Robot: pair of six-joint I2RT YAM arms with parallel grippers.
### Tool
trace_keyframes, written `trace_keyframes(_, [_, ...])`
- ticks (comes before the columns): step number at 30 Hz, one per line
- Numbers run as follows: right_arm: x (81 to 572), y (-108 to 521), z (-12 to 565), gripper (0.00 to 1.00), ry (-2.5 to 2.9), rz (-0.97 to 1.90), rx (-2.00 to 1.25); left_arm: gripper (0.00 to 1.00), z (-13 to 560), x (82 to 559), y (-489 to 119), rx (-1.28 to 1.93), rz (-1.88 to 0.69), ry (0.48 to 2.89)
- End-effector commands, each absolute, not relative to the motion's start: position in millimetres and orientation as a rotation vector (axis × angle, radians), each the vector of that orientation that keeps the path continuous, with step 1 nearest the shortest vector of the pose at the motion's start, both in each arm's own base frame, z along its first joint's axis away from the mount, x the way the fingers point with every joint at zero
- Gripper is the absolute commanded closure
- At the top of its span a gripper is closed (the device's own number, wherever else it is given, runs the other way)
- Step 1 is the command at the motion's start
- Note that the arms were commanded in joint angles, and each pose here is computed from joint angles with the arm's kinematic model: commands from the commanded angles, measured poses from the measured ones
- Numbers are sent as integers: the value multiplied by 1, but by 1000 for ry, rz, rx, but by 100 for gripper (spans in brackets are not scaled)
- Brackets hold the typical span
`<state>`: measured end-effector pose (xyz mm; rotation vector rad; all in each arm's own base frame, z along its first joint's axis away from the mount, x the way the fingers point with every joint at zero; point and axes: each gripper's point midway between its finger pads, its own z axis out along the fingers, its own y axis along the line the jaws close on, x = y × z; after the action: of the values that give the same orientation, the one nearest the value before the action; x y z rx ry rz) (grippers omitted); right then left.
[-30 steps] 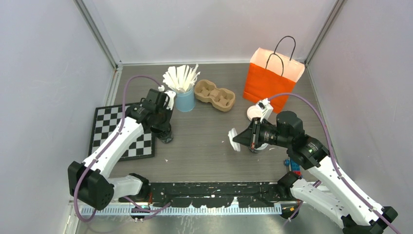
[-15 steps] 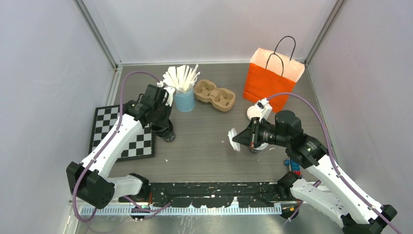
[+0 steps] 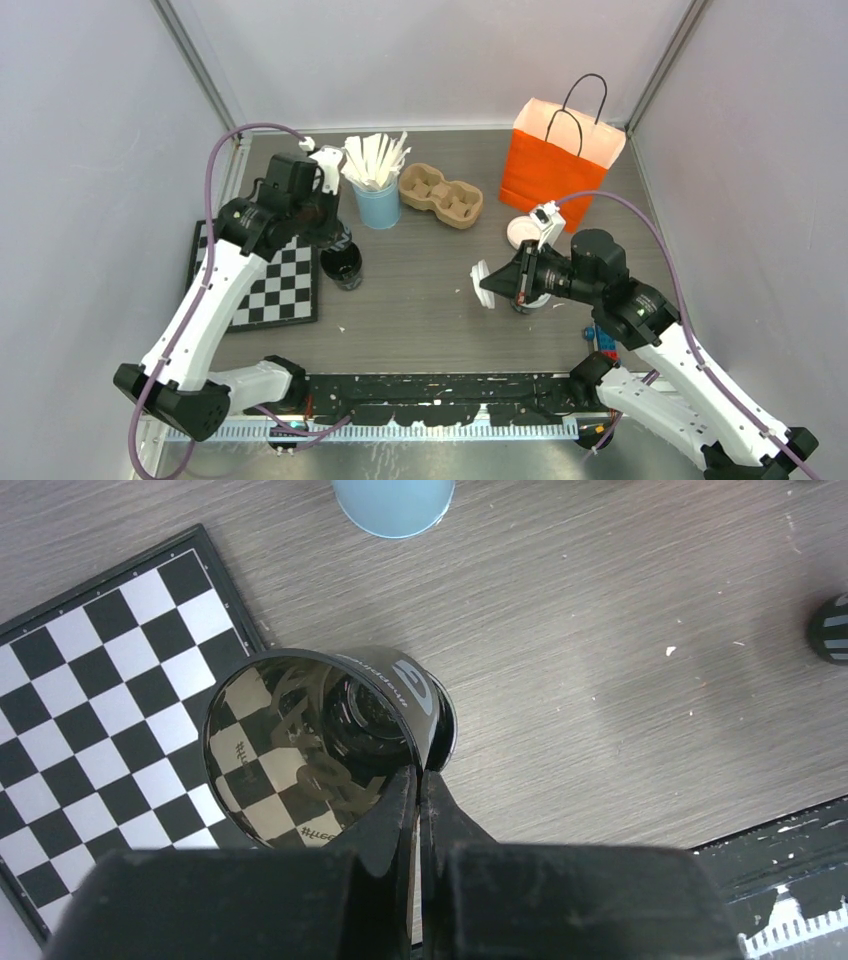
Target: Pack the takeout coffee
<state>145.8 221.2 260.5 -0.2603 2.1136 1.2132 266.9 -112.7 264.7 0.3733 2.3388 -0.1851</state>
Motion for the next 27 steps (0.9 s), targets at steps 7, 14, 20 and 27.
trace_keyframes(7, [147,197,313,100,1934,1182,-106,100,278,234,-157,527,-314,2280])
trace_keyframes(14, [144,185,313,100,1956,1138,-60,100,254,217,-211,680,-333,2285])
trace_keyframes(20, [139,173,308,100,1972,1095,-18,100,220,199,-261,804,-307,2291])
trace_keyframes(27, [135,152,307,100,1952,1021,35,100,185,186,-309,894,-267,2271])
